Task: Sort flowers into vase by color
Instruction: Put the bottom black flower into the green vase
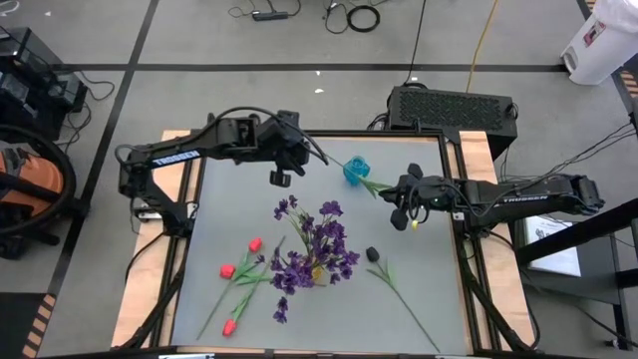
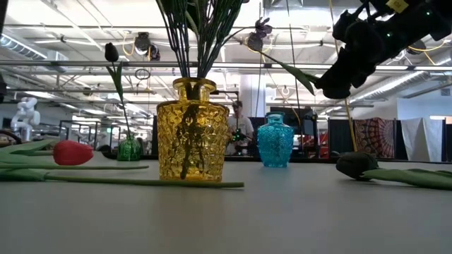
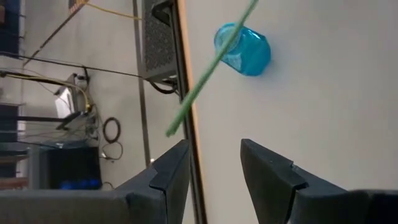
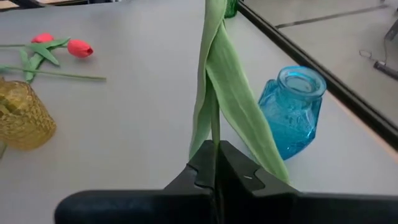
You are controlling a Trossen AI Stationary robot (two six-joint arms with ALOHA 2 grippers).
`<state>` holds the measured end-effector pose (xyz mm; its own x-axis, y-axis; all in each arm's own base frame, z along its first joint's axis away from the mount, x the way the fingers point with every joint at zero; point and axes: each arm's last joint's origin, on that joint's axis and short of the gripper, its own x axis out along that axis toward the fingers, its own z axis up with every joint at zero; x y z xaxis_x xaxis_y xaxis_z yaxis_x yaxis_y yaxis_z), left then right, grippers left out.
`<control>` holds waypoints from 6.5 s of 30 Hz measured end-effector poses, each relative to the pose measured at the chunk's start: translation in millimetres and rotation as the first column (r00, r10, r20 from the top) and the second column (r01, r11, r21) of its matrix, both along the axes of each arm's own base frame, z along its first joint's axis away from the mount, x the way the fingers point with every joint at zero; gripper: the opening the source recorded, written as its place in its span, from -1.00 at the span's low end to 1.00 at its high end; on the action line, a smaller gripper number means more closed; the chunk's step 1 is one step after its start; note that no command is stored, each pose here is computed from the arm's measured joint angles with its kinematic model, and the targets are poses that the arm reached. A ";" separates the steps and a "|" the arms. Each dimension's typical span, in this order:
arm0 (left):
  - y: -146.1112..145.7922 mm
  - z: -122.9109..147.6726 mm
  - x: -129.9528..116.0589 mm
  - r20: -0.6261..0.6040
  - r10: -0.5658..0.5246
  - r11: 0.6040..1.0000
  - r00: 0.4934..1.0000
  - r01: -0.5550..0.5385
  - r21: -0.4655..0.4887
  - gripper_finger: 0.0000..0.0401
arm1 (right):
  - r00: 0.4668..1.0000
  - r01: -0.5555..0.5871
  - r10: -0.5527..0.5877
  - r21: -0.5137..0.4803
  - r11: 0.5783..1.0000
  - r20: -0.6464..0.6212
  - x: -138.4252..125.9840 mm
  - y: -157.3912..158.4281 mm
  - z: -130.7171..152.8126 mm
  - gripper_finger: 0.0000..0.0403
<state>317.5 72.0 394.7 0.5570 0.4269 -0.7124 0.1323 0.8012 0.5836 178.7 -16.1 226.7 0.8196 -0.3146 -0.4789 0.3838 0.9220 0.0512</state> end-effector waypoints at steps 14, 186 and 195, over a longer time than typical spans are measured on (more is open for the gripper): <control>-0.7 7.0 -0.2 -0.051 -0.071 0.988 0.996 0.078 0.136 -0.25 | 0.995 0.085 -0.092 0.149 0.985 0.041 0.5 -0.2 -1.2 -1.00; -3.5 77.8 -102.5 0.220 0.251 0.910 0.943 -0.307 0.277 -0.99 | 0.994 -0.105 0.104 -0.076 0.992 -0.024 73.8 -55.2 189.7 -0.25; -15.9 114.2 -174.3 0.485 0.224 0.924 0.845 -0.343 0.171 -0.99 | 0.982 -0.168 0.162 -0.055 0.984 -0.099 70.4 -39.8 183.3 -0.25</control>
<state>143.1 56.1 508.9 0.6163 0.7407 -0.2674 -0.4020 0.5879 0.7020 249.1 -55.9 409.9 0.8152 -0.2104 -0.5396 0.2262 0.9733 -0.0379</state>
